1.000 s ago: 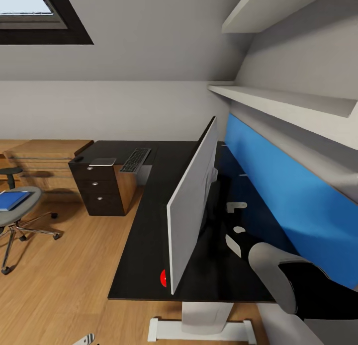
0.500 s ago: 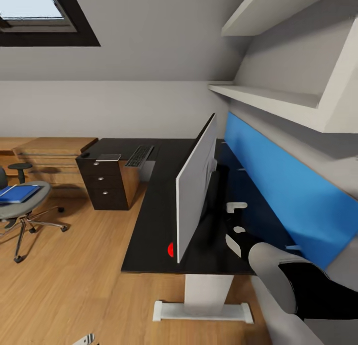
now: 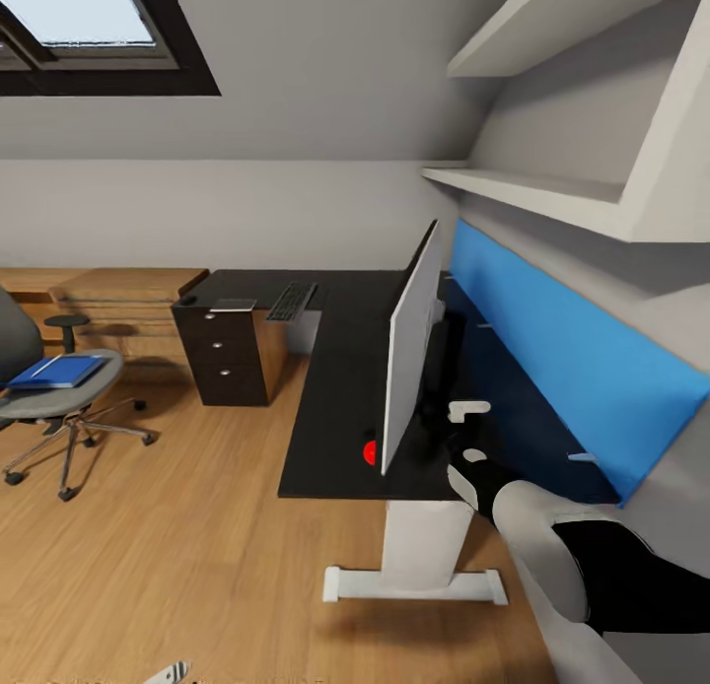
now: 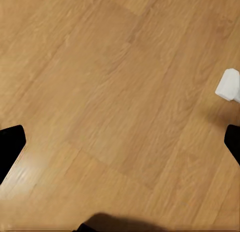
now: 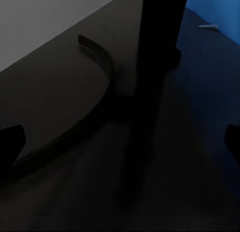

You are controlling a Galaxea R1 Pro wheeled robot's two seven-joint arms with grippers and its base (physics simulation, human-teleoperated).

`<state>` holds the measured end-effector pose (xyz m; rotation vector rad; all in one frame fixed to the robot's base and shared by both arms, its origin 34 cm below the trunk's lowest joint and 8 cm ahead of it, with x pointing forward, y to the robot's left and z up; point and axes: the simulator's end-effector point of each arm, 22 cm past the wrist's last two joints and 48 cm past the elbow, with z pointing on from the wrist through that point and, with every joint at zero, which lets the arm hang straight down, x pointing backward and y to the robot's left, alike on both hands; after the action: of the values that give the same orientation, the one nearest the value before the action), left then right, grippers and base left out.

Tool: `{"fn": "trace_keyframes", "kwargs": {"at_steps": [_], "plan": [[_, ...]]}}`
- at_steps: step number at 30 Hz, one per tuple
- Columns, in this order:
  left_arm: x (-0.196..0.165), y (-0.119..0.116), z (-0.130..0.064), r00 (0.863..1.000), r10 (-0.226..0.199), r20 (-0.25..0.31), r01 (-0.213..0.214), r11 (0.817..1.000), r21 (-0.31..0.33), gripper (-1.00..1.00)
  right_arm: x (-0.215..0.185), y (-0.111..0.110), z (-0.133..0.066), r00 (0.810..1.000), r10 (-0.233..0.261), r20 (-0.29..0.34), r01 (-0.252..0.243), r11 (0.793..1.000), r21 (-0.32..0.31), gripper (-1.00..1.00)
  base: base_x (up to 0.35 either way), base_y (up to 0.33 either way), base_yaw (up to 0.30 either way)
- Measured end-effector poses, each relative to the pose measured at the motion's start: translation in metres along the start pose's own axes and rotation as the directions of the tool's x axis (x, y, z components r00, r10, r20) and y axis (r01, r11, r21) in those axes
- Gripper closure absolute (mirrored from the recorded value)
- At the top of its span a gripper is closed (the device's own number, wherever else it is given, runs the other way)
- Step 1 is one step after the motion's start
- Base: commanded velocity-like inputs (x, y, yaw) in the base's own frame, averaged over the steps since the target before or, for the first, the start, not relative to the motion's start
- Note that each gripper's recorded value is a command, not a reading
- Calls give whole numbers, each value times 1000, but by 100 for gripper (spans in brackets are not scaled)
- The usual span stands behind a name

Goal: In the bedroom, organize the workspace by keeping the computer under the desk, ensuring the monitor is on the desk, placing the keyboard on the desk next to the monitor, placing the mouse on the desk next to the keyboard, moving the folder from the swivel chair onto the desk next to the mouse, stacking the notebook on top of the folder with the pen on top of the notebook, and positioning the swivel chair next to the desk.

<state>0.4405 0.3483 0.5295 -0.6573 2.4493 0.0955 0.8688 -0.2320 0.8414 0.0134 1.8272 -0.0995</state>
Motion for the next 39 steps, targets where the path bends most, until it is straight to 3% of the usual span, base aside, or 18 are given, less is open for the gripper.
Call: {"fn": "trace_keyframes", "kwargs": {"at_steps": [10, 19, 27, 39], "plan": [[0, 0, 0, 1000, 1, -1, -1, 1000, 0, -100, 0, -4, 0, 1000, 7, 0, -7, 1000, 12, -100, -265, 206, 0], [2, -1, 0, 1000, 4, -5, -4, 1000, 2, -100, 11, -39, 0, 1000, -8, -18, 9, 998, 56, -100, -301, 51, 0], [2, -2, 0, 1000, 5, -6, -5, 1000, 4, -100, 41, -69, -8, 997, -26, -66, 32, 995, 91, -100, -319, 5, 0], [11, -3, -1, 1000, 4, -23, -4, 1000, 5, -100, 132, -68, -47, 980, -38, -197, 54, 996, 77, -100, -320, 27, 0]]}}
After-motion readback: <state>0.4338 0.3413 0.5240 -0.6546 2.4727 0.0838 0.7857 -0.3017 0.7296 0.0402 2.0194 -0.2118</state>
